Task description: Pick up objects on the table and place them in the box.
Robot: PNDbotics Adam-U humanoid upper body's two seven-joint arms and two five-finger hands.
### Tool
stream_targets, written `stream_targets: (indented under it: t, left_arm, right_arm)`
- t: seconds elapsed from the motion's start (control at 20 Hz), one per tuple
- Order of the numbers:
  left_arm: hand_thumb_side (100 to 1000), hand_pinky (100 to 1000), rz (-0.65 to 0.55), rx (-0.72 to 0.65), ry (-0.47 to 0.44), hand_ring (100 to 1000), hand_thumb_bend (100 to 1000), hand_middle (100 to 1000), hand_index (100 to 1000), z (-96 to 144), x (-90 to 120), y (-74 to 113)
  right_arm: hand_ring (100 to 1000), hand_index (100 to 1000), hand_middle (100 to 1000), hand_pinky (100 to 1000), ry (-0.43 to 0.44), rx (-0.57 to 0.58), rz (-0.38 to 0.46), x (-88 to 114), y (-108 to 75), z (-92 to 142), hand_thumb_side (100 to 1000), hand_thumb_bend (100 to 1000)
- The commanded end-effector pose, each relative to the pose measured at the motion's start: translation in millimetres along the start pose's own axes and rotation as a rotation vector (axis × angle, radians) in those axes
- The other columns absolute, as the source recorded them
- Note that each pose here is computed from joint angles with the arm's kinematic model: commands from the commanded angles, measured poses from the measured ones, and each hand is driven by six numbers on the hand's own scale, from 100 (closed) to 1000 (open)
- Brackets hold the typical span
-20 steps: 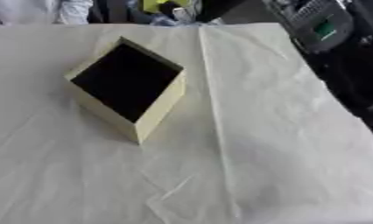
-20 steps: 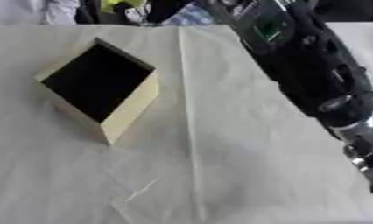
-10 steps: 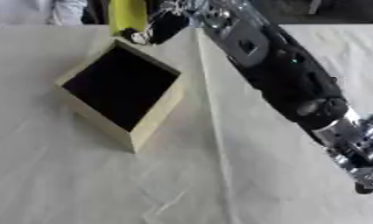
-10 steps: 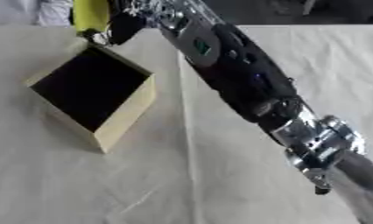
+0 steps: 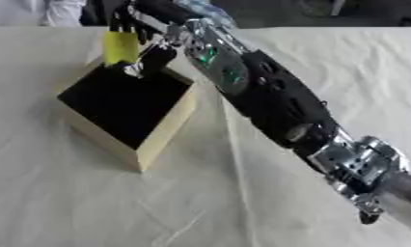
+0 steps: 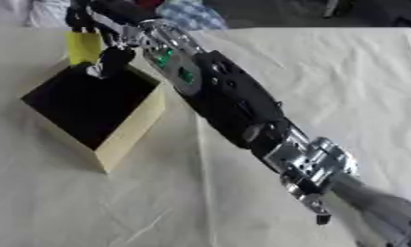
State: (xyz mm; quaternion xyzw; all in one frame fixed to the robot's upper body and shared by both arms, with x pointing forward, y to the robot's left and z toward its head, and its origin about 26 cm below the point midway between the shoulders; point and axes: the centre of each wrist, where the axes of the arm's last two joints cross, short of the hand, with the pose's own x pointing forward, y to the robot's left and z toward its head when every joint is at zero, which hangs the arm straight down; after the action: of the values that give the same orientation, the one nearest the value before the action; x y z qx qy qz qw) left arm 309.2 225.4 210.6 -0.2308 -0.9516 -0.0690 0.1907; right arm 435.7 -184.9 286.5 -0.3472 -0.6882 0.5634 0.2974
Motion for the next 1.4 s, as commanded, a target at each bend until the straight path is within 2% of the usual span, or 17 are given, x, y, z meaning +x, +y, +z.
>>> stream_targets:
  t: [0.05, 0.25, 0.4, 0.5, 0.55, 0.6, 0.7, 0.8, 1.25, 1.4]
  left_arm:
    - [682, 723, -0.011, -0.021, -0.012, 842, 100, 874, 665, -3, 5, 0.1]
    - [684, 722, -0.021, -0.022, 0.007, 843, 100, 875, 664, 1, 5, 1.3]
    - [685, 722, -0.023, -0.018, 0.012, 844, 100, 876, 664, 2, 5, 1.6]
    - [687, 722, -0.024, -0.018, 0.017, 845, 100, 878, 663, 2, 5, 1.6]
    - [687, 722, -0.025, -0.018, 0.019, 845, 100, 878, 663, 3, 5, 1.6]
    - [688, 722, -0.026, -0.017, 0.020, 845, 100, 878, 663, 3, 5, 1.7]
    - [688, 722, -0.027, -0.017, 0.022, 845, 100, 879, 663, 3, 5, 1.5]
    - [689, 722, -0.027, -0.019, 0.024, 846, 100, 879, 663, 3, 5, 1.3]
    - [689, 722, -0.028, -0.020, 0.031, 847, 100, 881, 662, 4, 5, 1.0]
    - [692, 723, -0.030, -0.020, 0.036, 849, 100, 883, 662, 4, 5, 1.1]
  right_arm:
    - [472, 477, 342, 499, -0.034, 0.002, 0.080, 5, -11.6, 5, 100, 100]
    - [480, 481, 351, 514, -0.061, 0.057, 0.125, 12, -8.8, 12, 100, 100]
    - [500, 498, 370, 539, -0.060, 0.073, 0.127, 14, -8.1, 12, 100, 111]
    - [545, 549, 423, 581, -0.060, 0.080, 0.132, 14, -8.2, 13, 100, 218]
    - [576, 588, 462, 605, -0.061, 0.087, 0.136, 14, -8.0, 13, 134, 273]
    - [628, 647, 517, 643, -0.065, 0.100, 0.142, 14, -7.4, 13, 207, 327]
    - [718, 723, 600, 690, -0.076, 0.135, 0.157, 15, -6.4, 13, 296, 375]
    - [763, 761, 649, 719, -0.081, 0.166, 0.175, 16, -6.6, 13, 351, 390]
    - [758, 753, 643, 721, -0.091, 0.198, 0.197, 18, -8.4, 14, 359, 388]
    - [786, 781, 683, 740, -0.088, 0.198, 0.206, 19, -10.1, 15, 398, 395]
